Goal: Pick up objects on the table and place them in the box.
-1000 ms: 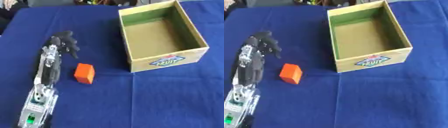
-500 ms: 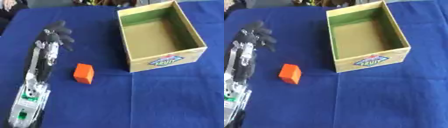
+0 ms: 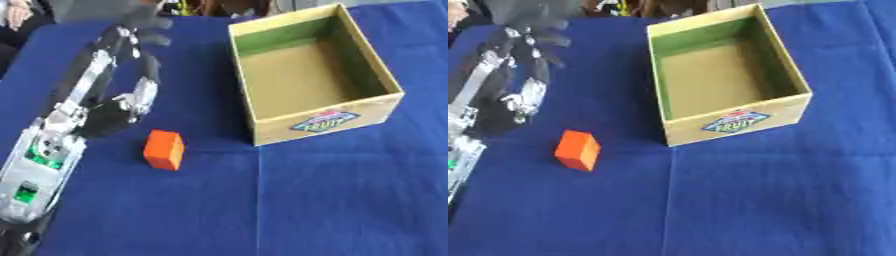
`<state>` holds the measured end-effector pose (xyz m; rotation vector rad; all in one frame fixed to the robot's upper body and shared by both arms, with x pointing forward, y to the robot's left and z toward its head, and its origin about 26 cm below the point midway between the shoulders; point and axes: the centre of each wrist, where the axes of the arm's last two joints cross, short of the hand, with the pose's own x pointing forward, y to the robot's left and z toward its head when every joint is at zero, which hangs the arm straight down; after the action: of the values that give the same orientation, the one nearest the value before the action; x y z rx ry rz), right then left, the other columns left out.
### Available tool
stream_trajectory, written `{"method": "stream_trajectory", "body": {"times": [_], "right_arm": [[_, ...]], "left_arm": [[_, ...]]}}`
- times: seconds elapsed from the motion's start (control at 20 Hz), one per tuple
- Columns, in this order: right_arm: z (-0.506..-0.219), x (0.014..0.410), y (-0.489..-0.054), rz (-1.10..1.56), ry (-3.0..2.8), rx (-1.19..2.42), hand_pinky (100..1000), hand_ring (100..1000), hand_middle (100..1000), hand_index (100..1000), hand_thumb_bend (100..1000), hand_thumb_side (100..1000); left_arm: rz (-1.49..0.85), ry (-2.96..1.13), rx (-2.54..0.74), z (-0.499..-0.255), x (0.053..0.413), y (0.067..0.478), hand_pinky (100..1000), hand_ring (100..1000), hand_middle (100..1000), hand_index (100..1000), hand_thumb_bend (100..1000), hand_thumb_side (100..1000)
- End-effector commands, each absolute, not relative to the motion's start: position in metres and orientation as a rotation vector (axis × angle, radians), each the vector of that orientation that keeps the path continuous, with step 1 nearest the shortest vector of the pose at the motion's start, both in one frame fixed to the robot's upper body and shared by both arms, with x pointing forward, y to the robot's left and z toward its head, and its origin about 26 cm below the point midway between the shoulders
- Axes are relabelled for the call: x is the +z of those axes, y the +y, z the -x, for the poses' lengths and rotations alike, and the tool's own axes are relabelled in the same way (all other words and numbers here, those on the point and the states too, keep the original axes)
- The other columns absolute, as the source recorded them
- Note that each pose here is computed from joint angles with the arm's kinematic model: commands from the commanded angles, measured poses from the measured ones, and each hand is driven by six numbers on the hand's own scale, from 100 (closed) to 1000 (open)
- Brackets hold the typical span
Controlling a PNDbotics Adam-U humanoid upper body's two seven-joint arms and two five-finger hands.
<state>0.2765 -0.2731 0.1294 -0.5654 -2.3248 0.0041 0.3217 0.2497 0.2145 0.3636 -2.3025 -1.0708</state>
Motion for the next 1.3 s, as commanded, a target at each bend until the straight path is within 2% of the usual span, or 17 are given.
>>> {"method": "stream_trajectory", "body": {"times": [0.05,0.1,0.25,0.35,0.4,0.45,0.5,0.55,0.6,0.7,0.75,0.95,1.3], "right_arm": [[-0.275,0.135,-0.276,0.593,-2.347,0.035,809,951,625,967,100,969],[-0.275,0.135,-0.276,0.593,-2.347,0.038,809,952,624,965,100,969],[-0.275,0.134,-0.275,0.591,-2.347,0.048,809,951,624,964,100,968],[-0.275,0.134,-0.275,0.589,-2.348,0.05,809,951,624,964,100,970],[-0.275,0.134,-0.275,0.586,-2.349,0.052,809,952,624,964,100,971],[-0.275,0.134,-0.274,0.584,-2.349,0.054,809,952,624,964,100,970],[-0.275,0.134,-0.274,0.583,-2.349,0.055,809,952,624,964,100,970],[-0.275,0.134,-0.274,0.581,-2.35,0.055,809,952,624,964,100,970],[-0.275,0.134,-0.274,0.58,-2.35,0.055,809,952,624,964,100,970],[-0.275,0.134,-0.273,0.577,-2.351,0.055,810,952,623,964,100,969],[-0.275,0.134,-0.273,0.574,-2.351,0.056,810,952,623,964,100,969],[-0.275,0.133,-0.272,0.566,-2.351,0.058,810,952,623,964,100,967],[-0.276,0.134,-0.269,0.549,-2.356,0.06,810,953,622,962,100,965]], "left_arm": [[-0.45,-2.187,-1.262,-0.33,0.22,0.257,655,832,877,1000,100,558],[-0.47,-2.146,-1.309,-0.333,0.22,0.258,675,857,918,1000,100,581],[-0.531,-1.995,-1.441,-0.342,0.216,0.265,691,874,940,1000,100,672],[-0.575,-1.915,-1.526,-0.345,0.216,0.272,705,885,948,1000,100,820],[-0.593,-1.875,-1.57,-0.345,0.216,0.276,714,892,952,1000,139,913],[-0.611,-1.837,-1.614,-0.345,0.216,0.28,720,897,956,1000,228,967],[-0.63,-1.805,-1.654,-0.345,0.216,0.284,725,901,960,1000,278,1000],[-0.654,-1.778,-1.694,-0.343,0.219,0.288,725,901,960,1000,278,1000],[-0.681,-1.756,-1.732,-0.341,0.224,0.293,726,904,961,1000,402,1000],[-0.744,-1.72,-1.803,-0.335,0.236,0.301,723,905,961,1000,561,1000],[-0.775,-1.7,-1.841,-0.331,0.242,0.305,722,904,958,1000,592,1000],[-0.896,-1.6,-2.006,-0.316,0.265,0.315,726,907,965,1000,664,1000],[-1.021,-1.347,-2.284,-0.296,0.285,0.322,738,918,992,1000,690,1000]]}}
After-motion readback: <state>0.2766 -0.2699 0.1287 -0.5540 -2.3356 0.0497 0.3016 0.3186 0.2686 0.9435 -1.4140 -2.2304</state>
